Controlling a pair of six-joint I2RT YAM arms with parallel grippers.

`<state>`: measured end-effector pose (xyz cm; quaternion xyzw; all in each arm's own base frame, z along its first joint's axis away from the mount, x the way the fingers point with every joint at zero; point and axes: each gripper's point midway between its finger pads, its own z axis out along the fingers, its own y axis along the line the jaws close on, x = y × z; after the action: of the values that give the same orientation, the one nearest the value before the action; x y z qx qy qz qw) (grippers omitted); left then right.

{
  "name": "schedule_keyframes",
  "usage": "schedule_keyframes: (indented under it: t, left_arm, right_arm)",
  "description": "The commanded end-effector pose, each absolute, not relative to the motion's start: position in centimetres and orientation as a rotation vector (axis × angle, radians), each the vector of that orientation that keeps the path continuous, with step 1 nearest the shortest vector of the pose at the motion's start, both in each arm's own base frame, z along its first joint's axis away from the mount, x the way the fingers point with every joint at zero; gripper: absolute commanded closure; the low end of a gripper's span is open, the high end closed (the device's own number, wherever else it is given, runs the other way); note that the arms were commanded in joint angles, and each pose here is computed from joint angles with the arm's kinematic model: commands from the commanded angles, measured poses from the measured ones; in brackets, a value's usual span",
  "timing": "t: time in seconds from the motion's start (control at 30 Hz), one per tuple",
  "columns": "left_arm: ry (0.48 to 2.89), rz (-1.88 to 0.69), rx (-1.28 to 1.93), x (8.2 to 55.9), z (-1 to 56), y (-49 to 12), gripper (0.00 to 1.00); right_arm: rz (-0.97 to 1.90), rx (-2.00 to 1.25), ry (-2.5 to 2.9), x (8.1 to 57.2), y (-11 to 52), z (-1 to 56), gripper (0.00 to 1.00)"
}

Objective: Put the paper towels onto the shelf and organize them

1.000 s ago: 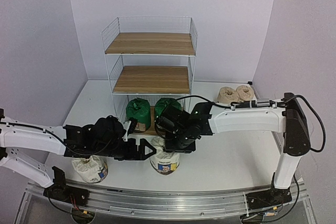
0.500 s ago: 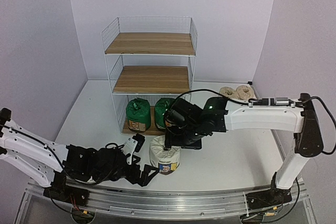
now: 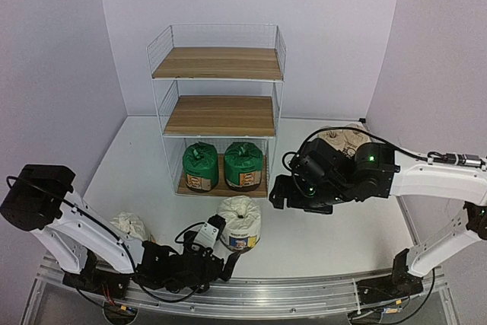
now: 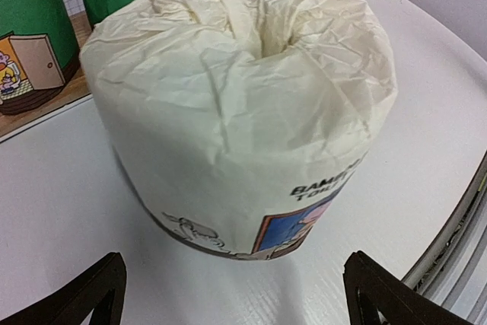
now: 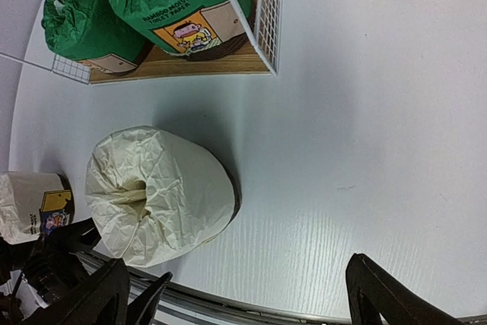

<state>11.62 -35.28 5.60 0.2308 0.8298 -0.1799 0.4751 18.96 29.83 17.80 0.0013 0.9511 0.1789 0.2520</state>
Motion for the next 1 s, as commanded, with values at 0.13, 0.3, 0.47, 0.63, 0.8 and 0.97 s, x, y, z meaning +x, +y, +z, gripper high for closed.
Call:
schedule_keyframes:
  t: [0.13,0.3,0.47,0.63,0.8,0.97]
  left_arm:
    - [1.895,-0.533,0.474,12.3,8.6,-38.3,0.00]
    - [1.874,-0.472,0.456,13.1,7.9,-38.4,0.00]
    - [1.858,-0.481,0.430,13.8,7.6,-38.4,0.00]
    - [1.830,-0.468,0.418,14.5,7.7,-38.8,0.00]
    - [1.812,-0.436,0.363,15.9,7.7,-38.4,0.00]
    - [1.776,-0.453,0.373,16.5,8.3,-38.7,0.01]
  right_arm:
    - [0.469,0.055,2.569,19.4,29.5,17.7,0.02]
    - [0.473,0.064,2.571,19.4,29.6,17.7,0.02]
    - [0.479,0.057,2.582,19.4,30.1,17.6,0.02]
    - [0.493,0.035,2.599,19.4,31.0,17.7,0.03]
    - [0.506,0.023,2.609,19.3,31.6,17.7,0.04]
    - [0.505,0.025,2.612,19.4,31.7,17.7,0.04]
